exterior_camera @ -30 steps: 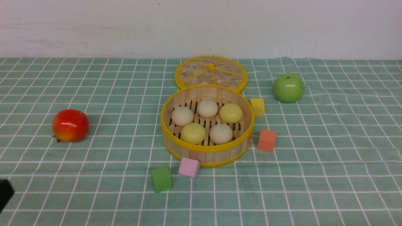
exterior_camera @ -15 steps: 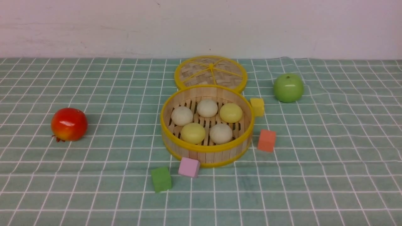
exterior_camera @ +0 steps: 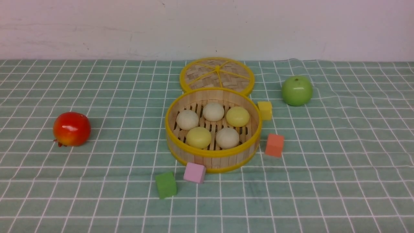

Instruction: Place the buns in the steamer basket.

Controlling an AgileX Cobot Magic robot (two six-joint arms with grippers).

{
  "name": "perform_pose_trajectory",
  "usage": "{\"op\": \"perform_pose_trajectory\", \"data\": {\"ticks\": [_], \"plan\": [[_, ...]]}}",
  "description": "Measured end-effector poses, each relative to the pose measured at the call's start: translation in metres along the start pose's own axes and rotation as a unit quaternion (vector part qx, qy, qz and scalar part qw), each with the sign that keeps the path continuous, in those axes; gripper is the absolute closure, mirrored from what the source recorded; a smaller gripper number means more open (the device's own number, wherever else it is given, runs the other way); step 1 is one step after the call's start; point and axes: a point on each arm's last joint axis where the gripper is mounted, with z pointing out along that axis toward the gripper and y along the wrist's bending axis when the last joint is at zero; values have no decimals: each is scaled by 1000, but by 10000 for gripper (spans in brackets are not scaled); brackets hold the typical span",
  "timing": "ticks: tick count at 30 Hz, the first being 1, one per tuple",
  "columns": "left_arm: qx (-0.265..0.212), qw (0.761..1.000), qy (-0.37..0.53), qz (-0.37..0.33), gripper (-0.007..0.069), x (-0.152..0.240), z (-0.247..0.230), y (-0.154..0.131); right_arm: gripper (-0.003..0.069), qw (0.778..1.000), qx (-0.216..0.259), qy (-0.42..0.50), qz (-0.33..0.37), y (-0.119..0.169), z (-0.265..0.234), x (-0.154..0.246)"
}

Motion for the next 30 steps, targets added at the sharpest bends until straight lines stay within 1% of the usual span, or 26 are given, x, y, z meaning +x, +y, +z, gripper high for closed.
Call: {"op": "perform_pose_trajectory", "data": {"ticks": [30], "plan": [[0, 1000, 0, 0, 635, 0, 0, 0, 607, 1000, 0, 0, 0, 0, 0, 0]]}}
